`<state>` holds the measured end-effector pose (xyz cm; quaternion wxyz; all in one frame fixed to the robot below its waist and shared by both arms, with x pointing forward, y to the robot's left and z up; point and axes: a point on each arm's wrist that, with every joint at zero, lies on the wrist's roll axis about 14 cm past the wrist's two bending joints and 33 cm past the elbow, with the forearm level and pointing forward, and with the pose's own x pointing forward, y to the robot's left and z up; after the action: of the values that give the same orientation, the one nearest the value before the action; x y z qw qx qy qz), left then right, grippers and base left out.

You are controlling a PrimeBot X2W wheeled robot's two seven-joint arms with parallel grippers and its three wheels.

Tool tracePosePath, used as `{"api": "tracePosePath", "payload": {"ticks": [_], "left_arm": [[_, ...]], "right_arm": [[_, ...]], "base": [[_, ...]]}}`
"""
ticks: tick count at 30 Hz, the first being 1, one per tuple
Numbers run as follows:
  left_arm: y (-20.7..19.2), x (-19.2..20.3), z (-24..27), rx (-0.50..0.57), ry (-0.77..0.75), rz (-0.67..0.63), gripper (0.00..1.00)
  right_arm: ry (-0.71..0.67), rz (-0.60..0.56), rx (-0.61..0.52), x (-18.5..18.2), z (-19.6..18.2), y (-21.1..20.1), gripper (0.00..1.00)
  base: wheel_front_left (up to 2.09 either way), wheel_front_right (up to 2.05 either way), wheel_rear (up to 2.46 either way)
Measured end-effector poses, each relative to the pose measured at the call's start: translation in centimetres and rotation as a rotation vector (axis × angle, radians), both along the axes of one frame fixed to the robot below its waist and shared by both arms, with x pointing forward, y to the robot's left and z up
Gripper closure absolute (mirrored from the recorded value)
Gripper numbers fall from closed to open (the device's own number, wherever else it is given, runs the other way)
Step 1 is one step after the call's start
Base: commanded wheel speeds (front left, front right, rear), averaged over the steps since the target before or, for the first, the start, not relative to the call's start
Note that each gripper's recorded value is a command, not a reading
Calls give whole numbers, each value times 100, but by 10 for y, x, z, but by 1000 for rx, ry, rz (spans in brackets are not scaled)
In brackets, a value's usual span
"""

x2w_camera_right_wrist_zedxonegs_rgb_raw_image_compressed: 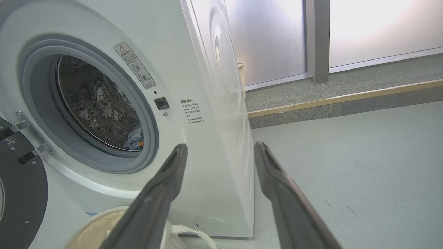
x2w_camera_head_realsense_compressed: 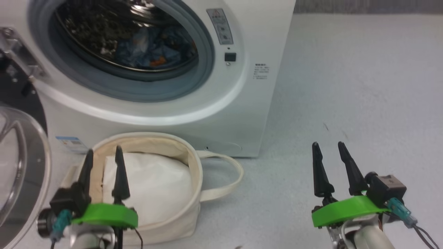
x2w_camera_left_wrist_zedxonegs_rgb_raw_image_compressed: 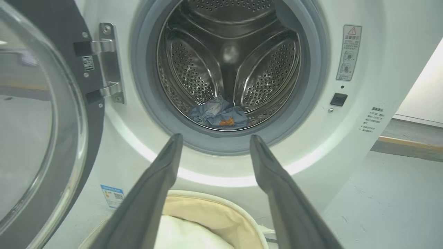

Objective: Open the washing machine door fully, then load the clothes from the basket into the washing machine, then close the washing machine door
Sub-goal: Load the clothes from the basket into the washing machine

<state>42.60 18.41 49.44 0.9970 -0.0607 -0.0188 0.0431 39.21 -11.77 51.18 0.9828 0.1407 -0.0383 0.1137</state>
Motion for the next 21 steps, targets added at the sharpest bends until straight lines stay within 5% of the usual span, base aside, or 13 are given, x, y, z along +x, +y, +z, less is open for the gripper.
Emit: {"api": "tracePosePath", "payload": {"ticks": [21], "left_arm": [[0, -40, 3, -18, -2, 33, 0]], "right_arm": [[-24, 17, 3, -16, 9, 6, 0]], "base": [[0, 0, 0]]}}
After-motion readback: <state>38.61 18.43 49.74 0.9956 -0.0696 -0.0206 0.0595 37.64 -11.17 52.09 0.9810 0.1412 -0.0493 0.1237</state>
